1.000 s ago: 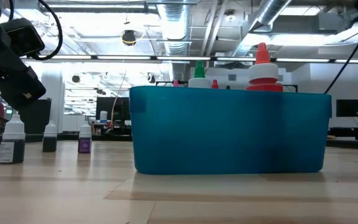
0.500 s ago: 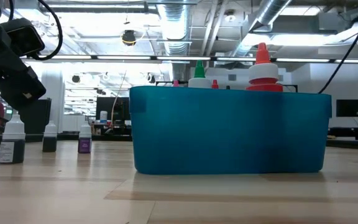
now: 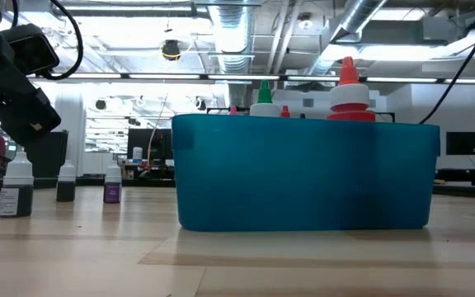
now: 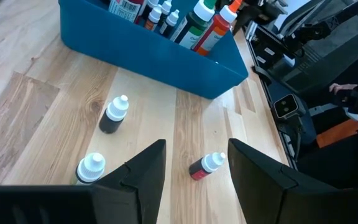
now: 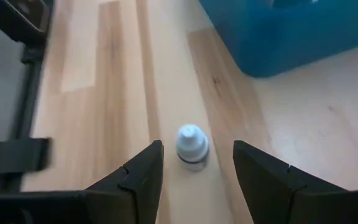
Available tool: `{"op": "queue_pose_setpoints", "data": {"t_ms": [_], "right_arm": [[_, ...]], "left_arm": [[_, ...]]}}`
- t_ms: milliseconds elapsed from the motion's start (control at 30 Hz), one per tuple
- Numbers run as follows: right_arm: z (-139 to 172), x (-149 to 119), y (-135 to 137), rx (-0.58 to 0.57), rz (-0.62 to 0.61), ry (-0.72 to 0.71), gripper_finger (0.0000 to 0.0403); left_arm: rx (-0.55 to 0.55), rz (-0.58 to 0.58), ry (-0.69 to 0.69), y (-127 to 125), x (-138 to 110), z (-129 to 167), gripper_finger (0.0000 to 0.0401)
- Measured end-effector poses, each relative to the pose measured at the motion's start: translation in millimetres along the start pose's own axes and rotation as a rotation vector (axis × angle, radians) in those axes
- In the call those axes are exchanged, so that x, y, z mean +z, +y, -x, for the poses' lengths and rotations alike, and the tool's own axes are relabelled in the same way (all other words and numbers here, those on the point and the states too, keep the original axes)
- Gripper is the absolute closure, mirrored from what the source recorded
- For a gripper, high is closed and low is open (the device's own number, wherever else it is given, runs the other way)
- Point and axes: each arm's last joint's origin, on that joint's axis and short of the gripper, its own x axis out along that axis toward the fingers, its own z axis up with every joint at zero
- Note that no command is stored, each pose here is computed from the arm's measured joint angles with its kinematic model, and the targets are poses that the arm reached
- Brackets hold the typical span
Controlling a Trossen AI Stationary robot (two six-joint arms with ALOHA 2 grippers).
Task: Pick & Place food coloring
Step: Put the small blue food coloring bottle into the blue bin
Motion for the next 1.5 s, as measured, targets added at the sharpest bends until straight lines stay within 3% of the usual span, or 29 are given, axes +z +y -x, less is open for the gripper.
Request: {"op": "queue_pose_setpoints", "data": {"t_ms": [433,800,1500], "right_arm": [[-14.1,-10.8,-1.6,-0.045,-0.054,0.003,0.022],[-14.6,-9.1,-1.9,-0.044,-0.053,0.0,0.0209],[-22.7,-0.3,-8.0,-0.025,-0.093,0.08,0.0223]], "left_arm": [[0.0,0.0,0.0,0.0,0.1,0.0,0.0236],[0.0,0.0,0.0,0.0,0.1,0.0,0.0236],[0.0,0.0,0.0,0.0,0.1,0.0,0.0236]]}}
